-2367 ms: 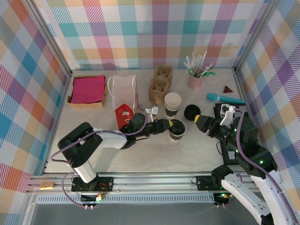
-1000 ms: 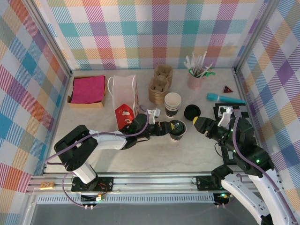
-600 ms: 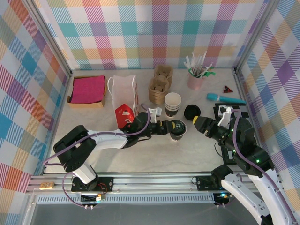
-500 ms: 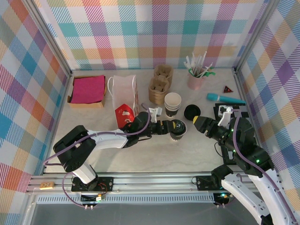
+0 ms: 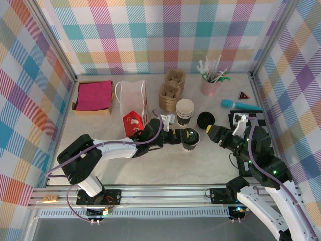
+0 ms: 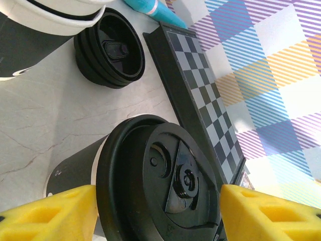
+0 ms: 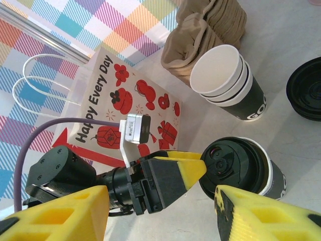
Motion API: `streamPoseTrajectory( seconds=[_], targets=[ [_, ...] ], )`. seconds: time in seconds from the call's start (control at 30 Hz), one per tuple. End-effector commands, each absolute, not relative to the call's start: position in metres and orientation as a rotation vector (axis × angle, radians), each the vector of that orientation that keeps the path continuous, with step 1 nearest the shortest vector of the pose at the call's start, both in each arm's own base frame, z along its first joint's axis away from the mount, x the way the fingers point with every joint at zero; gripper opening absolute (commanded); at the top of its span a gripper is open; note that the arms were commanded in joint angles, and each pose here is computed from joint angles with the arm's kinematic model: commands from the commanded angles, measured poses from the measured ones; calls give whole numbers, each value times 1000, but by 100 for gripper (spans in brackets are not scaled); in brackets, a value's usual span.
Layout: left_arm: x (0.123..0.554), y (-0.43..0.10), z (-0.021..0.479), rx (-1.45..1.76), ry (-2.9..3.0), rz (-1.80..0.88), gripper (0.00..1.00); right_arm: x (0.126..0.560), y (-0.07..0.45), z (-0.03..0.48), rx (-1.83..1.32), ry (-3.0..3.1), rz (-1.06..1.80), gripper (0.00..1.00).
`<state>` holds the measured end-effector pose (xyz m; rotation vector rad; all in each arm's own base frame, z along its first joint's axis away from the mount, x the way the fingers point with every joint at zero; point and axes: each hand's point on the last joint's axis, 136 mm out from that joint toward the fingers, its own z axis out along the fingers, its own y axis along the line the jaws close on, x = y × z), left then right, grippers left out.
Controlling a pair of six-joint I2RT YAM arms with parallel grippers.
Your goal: Pack the takeout coffee
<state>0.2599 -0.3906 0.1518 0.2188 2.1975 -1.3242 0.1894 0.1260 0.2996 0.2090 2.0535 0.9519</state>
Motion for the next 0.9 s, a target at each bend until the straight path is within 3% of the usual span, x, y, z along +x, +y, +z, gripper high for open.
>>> streamPoseTrajectory(
  seconds=[0.0,0.37,0.87],
  targets=[
    [261,-395,161,249,2170,-1308,66,189,126,301,216,2036,967,58],
    [259,-399,163,265,2176,-1268,75,189,127,299,222,2039,978,59],
    [265,-403,164,259,2183,-1231,78,185,125,300,223,2032,983,58]
  ],
)
